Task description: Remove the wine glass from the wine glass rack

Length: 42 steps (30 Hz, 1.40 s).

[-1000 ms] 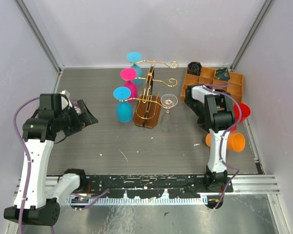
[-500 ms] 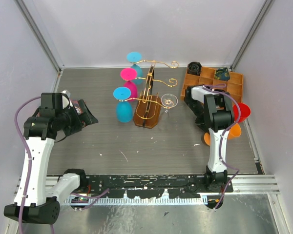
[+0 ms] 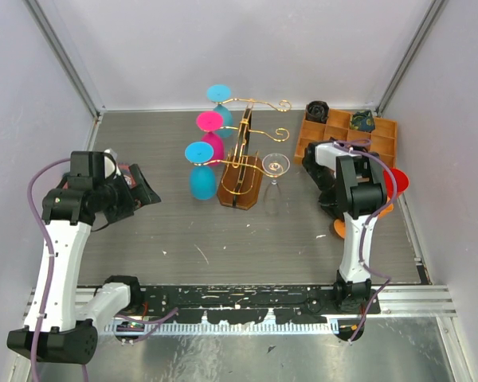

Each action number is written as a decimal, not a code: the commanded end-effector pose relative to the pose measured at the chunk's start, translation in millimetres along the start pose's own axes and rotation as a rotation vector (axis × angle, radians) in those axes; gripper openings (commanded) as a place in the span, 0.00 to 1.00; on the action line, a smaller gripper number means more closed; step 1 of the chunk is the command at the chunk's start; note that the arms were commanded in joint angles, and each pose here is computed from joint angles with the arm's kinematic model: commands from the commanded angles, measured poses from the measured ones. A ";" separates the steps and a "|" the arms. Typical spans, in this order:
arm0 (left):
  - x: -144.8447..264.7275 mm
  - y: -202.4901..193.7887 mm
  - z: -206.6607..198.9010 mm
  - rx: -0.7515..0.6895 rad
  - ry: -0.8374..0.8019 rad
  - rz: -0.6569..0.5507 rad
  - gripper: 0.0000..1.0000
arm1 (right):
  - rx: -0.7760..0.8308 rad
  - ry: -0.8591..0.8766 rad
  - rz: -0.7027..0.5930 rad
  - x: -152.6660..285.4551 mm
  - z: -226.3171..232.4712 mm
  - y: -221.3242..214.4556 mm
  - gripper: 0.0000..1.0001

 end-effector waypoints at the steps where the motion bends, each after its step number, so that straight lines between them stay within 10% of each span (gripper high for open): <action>1: -4.0 1.0 0.5 -0.020 -0.010 -0.003 0.98 | -0.187 0.289 -0.025 1.8 62.2 13.5 0.33; 5: -5.7 1.0 0.7 -0.018 -0.011 0.000 0.99 | -0.205 0.266 -0.039 3.5 63.8 13.1 0.30; 11: -8.7 0.8 1.3 -0.022 -0.010 0.007 0.98 | -0.218 0.153 -0.069 -1.3 65.0 9.8 0.00; 30: -9.0 1.6 0.0 -0.024 -0.018 0.010 0.99 | -0.216 0.344 -0.229 58.2 48.6 11.9 0.03; 42: -7.8 0.6 -0.5 -0.022 -0.024 0.011 0.99 | -0.230 0.510 -0.370 119.6 10.2 25.9 0.28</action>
Point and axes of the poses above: each gripper's point midway between its finger pads, its own x axis back along the fingers, its own z axis along the line the jaws close on, y = z × x, the point moved 6 cm from there along x, back along the fingers
